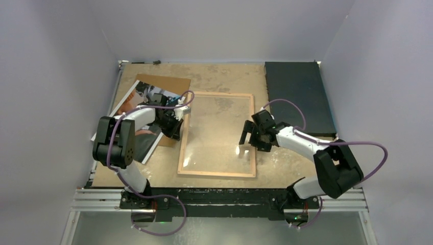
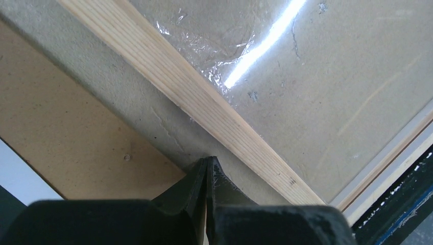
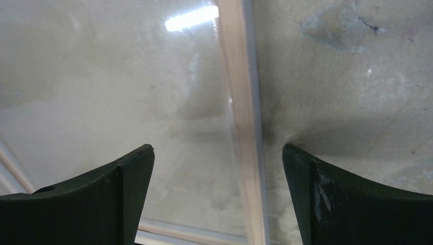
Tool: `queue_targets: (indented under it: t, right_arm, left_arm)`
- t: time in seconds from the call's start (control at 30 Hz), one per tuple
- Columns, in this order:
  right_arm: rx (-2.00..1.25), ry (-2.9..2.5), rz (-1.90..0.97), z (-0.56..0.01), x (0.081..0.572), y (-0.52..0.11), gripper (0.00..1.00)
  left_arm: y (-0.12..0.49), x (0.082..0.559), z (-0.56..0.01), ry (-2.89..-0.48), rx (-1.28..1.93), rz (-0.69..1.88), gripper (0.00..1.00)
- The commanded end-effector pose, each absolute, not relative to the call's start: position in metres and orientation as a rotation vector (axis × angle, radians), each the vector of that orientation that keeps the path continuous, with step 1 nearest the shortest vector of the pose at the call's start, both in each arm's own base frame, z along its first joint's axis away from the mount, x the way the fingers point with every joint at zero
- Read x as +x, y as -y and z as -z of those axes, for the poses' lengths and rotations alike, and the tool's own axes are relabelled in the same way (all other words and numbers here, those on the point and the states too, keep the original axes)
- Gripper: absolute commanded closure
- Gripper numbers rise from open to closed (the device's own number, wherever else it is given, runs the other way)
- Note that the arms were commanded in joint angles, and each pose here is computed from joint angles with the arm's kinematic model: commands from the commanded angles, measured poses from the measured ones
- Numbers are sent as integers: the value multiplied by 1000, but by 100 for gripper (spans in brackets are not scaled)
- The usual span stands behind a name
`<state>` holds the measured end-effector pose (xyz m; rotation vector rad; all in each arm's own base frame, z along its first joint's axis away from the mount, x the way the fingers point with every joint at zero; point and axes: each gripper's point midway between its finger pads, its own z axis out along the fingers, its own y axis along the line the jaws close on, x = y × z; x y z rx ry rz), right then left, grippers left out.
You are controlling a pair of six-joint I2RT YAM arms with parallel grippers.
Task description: Put the photo into the frame
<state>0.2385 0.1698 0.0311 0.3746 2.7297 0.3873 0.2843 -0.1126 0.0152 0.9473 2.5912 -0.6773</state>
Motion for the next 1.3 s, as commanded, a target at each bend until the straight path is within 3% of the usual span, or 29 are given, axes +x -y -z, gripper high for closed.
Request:
queue_targets:
  t: [0.0, 0.2, 0.4, 0.63, 0.87, 1.27]
  right_arm:
    - [368, -2703, -445, -22, 244, -176, 1]
    - [322, -2628, -695, -45, 248, -204, 1]
    - [110, -2298, -1201, -160, 258, -258, 5]
    - [-125, -1981, -1640, -249, 216, -282, 10]
    - [-274, -1835, -1816, -275, 188, -286, 14]
    - [-339, -1818, -1787, -287, 193, -305, 16]
  left_arm:
    - [115, 291, -3, -2587, 996, 590, 100]
    - [126, 293, 7, -2591, 1036, 559, 100]
    - [136, 289, 15, -2598, 1097, 549, 100]
    - [141, 290, 18, -2602, 1109, 557, 100]
    - [143, 288, 15, -2594, 1103, 575, 100]
    - [149, 287, 2, -2565, 1095, 617, 100]
